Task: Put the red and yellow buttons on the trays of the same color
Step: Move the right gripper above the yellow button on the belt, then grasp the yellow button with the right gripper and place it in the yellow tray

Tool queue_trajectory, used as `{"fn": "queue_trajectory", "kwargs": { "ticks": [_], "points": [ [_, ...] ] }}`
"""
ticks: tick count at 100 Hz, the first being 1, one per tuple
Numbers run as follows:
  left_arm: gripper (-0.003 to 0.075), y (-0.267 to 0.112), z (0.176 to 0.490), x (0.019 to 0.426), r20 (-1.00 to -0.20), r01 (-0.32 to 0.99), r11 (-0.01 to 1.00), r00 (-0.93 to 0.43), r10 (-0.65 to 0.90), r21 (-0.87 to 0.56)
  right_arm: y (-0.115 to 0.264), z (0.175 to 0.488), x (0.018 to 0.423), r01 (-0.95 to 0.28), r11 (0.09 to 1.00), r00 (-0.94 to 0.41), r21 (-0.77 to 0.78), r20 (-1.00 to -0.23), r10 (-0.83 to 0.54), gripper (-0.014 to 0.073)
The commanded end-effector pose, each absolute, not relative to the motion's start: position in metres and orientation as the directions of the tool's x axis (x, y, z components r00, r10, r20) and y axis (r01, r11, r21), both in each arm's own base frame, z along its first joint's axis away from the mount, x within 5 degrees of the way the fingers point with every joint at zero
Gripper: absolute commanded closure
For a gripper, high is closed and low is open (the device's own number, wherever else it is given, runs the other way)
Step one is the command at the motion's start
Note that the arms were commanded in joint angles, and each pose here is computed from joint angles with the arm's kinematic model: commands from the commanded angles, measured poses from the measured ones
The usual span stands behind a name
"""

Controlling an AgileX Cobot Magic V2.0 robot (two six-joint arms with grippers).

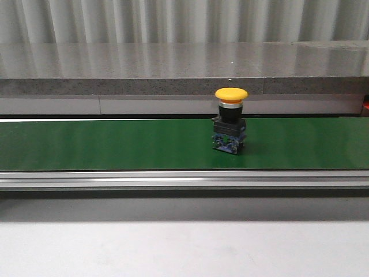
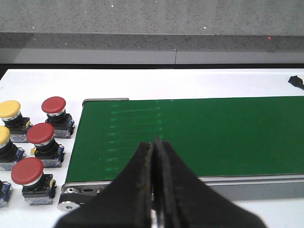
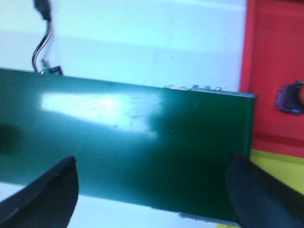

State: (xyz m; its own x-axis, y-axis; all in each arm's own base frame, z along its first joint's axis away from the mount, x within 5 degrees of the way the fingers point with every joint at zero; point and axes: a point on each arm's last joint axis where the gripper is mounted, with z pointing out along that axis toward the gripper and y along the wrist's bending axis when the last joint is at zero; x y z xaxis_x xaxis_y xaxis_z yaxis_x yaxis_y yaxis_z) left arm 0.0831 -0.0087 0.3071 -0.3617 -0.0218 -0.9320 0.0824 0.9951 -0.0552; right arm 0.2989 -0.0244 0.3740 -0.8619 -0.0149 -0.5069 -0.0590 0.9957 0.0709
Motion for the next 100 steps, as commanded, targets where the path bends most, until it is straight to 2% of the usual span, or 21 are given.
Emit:
{"fn": "queue_trajectory", "kwargs": {
  "ticks": [1, 21, 30, 56, 71, 100],
  "points": [
    [0.0740, -0.009, 0.321, 0.085, -0.961, 0.091, 0.994, -0.275, -0.026, -0.053, -0.006, 0.384, 0.285, -0.144, 0.988, -0.830, 0.051, -0.550, -0.092, -0.0030],
    [0.0740, -0.009, 0.321, 0.085, -0.961, 0.091, 0.994, -0.275, -0.026, -0.053, 0.030, 0.345, 0.274, -0.307, 0.950, -0.861, 0.056, -0.442, -0.252, -0.0030],
    [0.0740, -0.009, 0.321, 0.085, -0.961, 0.091, 0.994, -0.275, -0.026, -0.053, 0.042, 0.332, 0.272, -0.365, 0.930, -0.850, 0.050, -0.427, -0.310, -0.0030],
    [0.0740, -0.009, 0.321, 0.085, -0.961, 0.091, 0.994, -0.275, -0.026, -0.053, 0.066, 0.319, 0.273, -0.452, 0.892, -0.791, 0.026, -0.475, -0.387, -0.0030],
    [0.0740, -0.009, 0.321, 0.085, -0.961, 0.091, 0.994, -0.275, -0.026, -0.053, 0.076, 0.319, 0.278, -0.462, 0.886, -0.758, 0.046, -0.538, -0.368, -0.0030],
    [0.0740, -0.009, 0.321, 0.085, -0.961, 0.091, 0.994, -0.275, -0.026, -0.053, 0.086, 0.304, 0.293, -0.483, 0.868, -0.753, 0.110, -0.558, -0.348, -0.0030]
  ]
}}
